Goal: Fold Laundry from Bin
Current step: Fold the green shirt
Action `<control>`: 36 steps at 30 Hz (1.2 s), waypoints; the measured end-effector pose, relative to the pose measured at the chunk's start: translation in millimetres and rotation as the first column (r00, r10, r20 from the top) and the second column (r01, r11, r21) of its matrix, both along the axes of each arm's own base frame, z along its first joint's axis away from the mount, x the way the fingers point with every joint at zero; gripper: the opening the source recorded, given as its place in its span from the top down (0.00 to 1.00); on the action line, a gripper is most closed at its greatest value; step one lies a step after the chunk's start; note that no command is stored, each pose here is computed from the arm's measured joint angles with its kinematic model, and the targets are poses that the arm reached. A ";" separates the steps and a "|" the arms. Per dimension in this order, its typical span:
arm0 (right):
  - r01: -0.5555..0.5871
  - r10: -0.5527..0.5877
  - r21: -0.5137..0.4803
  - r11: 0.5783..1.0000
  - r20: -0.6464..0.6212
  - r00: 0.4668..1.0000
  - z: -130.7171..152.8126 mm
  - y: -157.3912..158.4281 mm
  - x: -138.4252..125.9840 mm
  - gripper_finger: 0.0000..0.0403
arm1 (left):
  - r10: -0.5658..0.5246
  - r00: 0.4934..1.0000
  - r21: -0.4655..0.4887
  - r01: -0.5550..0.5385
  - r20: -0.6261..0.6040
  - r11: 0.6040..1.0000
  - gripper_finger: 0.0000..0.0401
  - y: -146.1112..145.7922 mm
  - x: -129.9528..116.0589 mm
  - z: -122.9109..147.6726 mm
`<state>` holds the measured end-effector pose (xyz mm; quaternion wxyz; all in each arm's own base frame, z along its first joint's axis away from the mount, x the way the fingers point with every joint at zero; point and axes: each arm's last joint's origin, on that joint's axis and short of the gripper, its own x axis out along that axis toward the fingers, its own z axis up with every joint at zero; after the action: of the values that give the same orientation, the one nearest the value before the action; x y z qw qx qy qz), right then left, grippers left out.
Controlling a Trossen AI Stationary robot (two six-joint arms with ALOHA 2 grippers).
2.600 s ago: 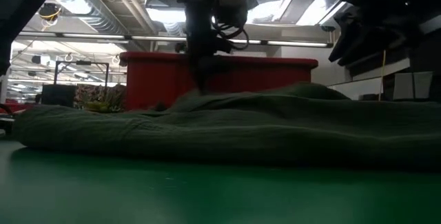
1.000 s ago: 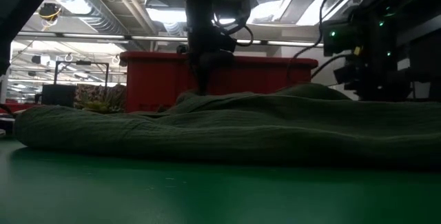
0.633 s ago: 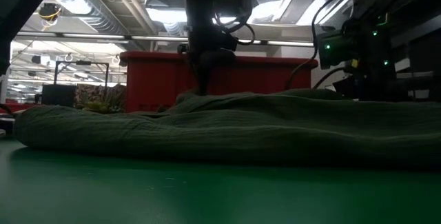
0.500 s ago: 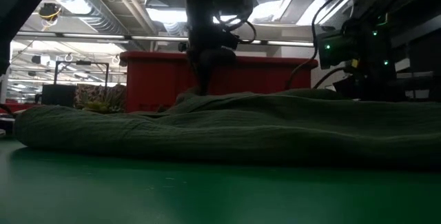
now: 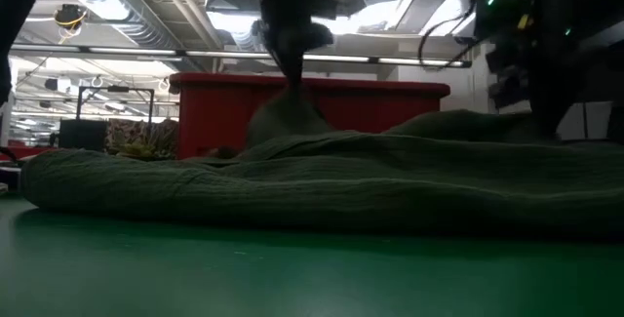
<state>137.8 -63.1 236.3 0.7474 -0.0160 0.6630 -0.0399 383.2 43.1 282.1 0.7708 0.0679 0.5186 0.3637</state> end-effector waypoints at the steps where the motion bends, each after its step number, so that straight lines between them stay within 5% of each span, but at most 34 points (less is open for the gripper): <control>1: -0.001 0.001 0.003 1.000 0.016 1.000 4.2 1.9 -3.5 0.99 | -0.006 1.000 0.014 0.006 0.006 1.000 1.00 -3.6 -1.4 3.3; 6: -0.003 0.003 0.004 1.000 0.059 0.998 17.6 10.9 -22.1 0.99 | -0.055 0.998 0.023 0.056 -0.021 0.998 1.00 -26.0 -12.6 15.0; 14: -0.095 0.051 0.152 0.984 0.268 0.962 29.9 30.3 -29.6 0.99 | -0.160 0.986 -0.002 0.160 -0.040 0.987 1.00 -73.7 -23.2 20.2; 29: -0.189 0.095 0.333 0.924 0.278 0.956 33.6 95.0 -21.3 1.00 | -0.291 0.954 -0.134 0.280 -0.075 0.951 1.00 -140.8 -44.2 3.9; 36: -0.206 0.093 0.332 0.920 0.325 0.941 29.9 136.7 -4.4 1.00 | -0.343 0.933 -0.190 0.320 -0.108 0.928 1.00 -170.3 -58.8 -15.9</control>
<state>133.4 73.6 266.2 0.8310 0.0768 0.5333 0.1386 324.4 -127.2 266.1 0.7860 0.1143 0.5812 0.1770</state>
